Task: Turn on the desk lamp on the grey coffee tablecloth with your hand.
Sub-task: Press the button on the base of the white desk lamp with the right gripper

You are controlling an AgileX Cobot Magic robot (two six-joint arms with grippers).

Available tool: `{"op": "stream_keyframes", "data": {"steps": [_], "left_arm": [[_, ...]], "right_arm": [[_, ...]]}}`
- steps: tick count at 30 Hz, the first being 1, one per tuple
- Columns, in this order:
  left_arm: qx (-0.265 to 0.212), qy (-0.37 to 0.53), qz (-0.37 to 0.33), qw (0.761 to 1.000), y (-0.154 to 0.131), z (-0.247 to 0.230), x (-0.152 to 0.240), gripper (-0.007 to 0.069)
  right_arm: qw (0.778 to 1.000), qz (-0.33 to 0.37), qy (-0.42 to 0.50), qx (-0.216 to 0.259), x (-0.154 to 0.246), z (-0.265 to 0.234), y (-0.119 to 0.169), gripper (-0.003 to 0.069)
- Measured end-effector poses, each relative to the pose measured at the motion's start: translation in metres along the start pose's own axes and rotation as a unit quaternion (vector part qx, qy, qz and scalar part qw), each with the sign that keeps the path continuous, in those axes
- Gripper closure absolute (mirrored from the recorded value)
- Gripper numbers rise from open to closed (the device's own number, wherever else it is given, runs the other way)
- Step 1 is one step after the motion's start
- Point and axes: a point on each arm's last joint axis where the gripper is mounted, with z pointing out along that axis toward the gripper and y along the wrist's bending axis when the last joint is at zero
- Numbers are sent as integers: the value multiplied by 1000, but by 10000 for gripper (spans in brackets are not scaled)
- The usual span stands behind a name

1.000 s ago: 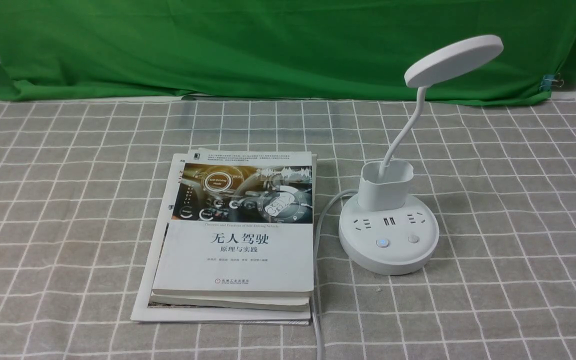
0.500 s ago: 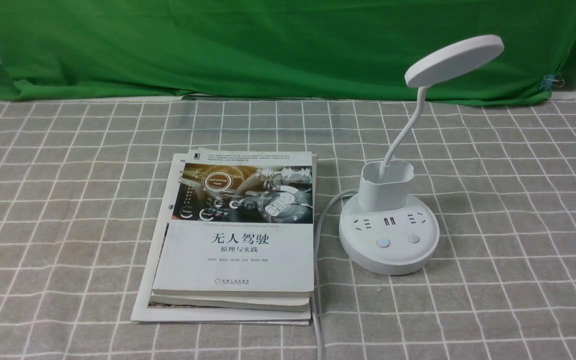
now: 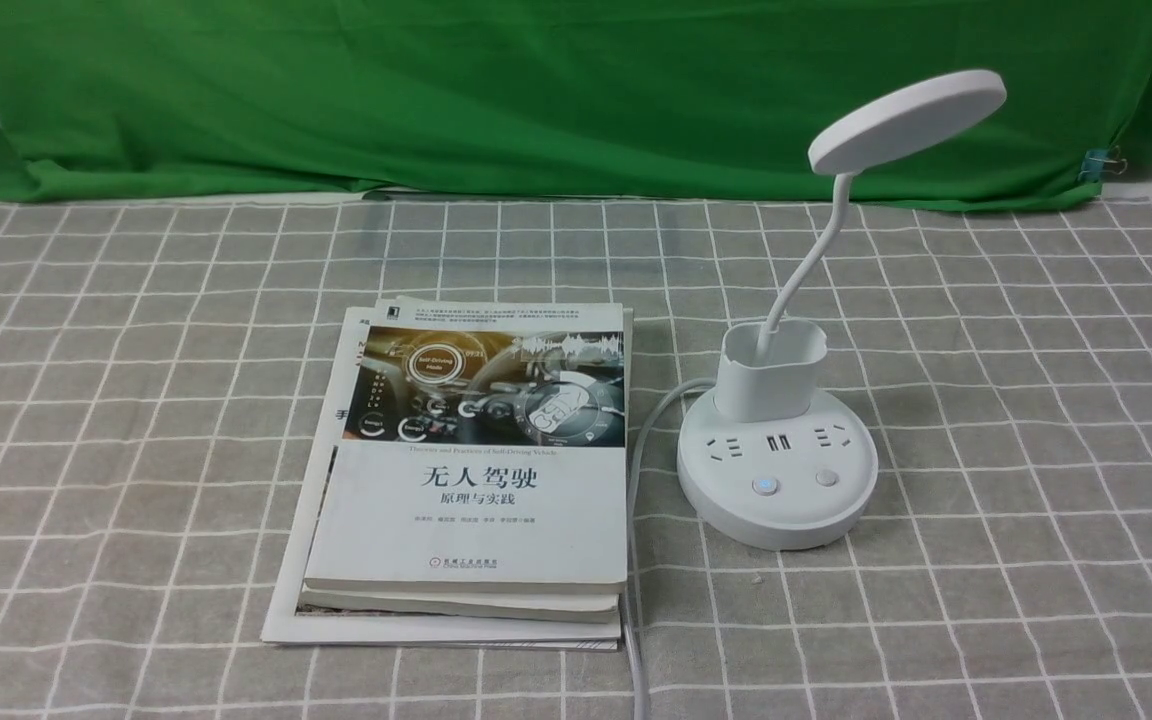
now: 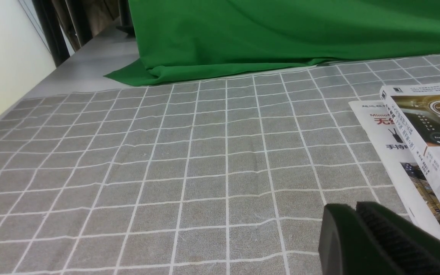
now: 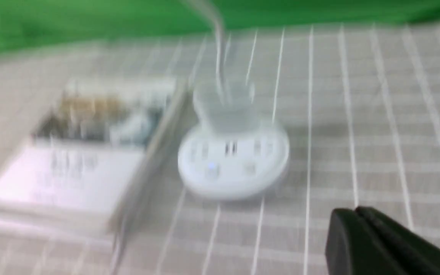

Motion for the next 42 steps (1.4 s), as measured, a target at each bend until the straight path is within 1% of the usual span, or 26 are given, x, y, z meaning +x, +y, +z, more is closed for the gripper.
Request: {"op": "stream_keyframes", "data": {"steps": [4,6,7,8,9,10,13,15,16,18,27,32,42], "left_arm": [[0,0,0,1000,0,0,0,606],[0,0,0,1000,0,0,0,606],[0,0,0,1000,0,0,0,606],[0,0,0,1000,0,0,0,606],[0,0,1,1000,0,0,0,606],[0,0,1,1000,0,0,0,606],[0,0,1,1000,0,0,0,606],[0,0,1,1000,0,0,0,606],[0,0,1,1000,0,0,0,606],[0,0,1,1000,0,0,0,606],[0,0,1,1000,0,0,0,606],[0,0,1,1000,0,0,0,606],[0,0,0,1000,0,0,0,606]], "right_arm": [[994,-15,106,-6,-21,40,-5,623],[989,-16,147,-8,-29,63,-8,623],[988,-17,151,-8,-29,66,-8,623],[984,-21,178,-13,-33,85,-9,623],[981,-24,193,-17,-36,96,-8,623],[981,-26,193,-18,-36,97,-7,623],[969,-60,238,-43,-42,138,8,627],[965,-72,247,-48,-44,149,12,627],[960,-89,258,-55,-46,164,20,627],[956,-98,269,-57,-47,181,23,627],[953,-100,281,-50,-48,234,22,627],[948,-100,297,-48,-41,251,20,627],[946,-99,305,-43,-30,269,17,628]]}}
